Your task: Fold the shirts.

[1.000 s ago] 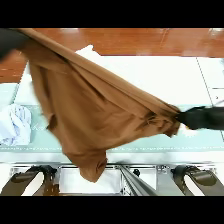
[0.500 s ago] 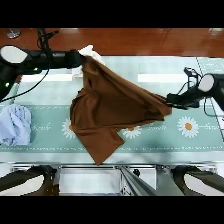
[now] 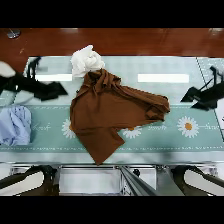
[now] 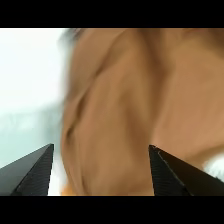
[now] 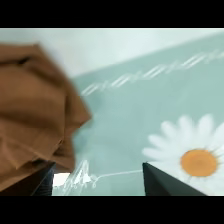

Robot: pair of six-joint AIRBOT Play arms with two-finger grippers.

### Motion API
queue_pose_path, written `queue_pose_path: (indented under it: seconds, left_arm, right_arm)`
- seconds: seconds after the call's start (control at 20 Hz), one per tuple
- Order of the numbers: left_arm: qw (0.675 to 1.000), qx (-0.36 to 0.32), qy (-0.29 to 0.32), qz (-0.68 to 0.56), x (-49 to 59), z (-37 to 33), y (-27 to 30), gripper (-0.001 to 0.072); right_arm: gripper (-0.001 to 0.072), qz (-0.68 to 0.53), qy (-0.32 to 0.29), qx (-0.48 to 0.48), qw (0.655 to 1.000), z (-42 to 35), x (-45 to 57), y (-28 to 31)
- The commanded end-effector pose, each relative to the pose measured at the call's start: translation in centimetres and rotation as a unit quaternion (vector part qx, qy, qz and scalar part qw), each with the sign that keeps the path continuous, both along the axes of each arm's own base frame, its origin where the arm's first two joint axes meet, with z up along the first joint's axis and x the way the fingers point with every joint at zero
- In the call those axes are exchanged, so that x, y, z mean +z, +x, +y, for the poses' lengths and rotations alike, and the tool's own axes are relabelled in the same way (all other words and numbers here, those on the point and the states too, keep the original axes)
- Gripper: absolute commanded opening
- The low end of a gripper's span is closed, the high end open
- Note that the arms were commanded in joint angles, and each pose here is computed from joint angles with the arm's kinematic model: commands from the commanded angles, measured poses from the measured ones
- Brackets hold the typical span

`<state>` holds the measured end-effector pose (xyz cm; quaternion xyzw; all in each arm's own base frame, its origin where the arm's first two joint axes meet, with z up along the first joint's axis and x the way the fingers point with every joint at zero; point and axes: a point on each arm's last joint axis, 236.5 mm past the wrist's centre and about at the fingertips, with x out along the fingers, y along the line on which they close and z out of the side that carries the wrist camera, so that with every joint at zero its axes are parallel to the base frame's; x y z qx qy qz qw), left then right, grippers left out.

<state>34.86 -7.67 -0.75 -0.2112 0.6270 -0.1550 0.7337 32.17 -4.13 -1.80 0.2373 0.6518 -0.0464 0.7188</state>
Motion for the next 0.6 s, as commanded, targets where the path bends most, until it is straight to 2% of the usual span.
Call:
queue_pose_path:
  seconds: [0.0, 0.1, 0.25, 0.4, 0.55]
  left_arm:
    - [0.993, 0.067, -0.043, 0.088, -4.2, 0.4, -7.8, 0.0704]
    - [0.989, 0.087, -0.057, 0.104, -6.0, -0.6, -10.8, 0.0704]
    - [0.983, 0.120, -0.080, 0.114, -7.7, -1.9, -12.9, 0.0704]
    - [0.978, 0.141, -0.121, 0.092, -8.4, -4.6, -12.2, 0.0704]
    - [0.983, 0.135, -0.119, 0.034, -8.5, -7.3, -10.2, 0.0703]
  right_arm:
    - [0.0617, -0.033, 0.074, -0.036, 0.996, 3.3, -3.1, -2.9]
    - [0.0617, -0.057, 0.122, -0.046, 0.990, 6.1, -4.3, -4.0]
    - [0.0617, -0.047, 0.136, -0.039, 0.989, 7.3, -5.5, -5.8]
    - [0.0617, -0.039, 0.136, -0.038, 0.989, 7.4, -5.8, -6.3]
    - [0.0617, -0.040, 0.135, -0.042, 0.989, 7.3, -5.8, -6.2]
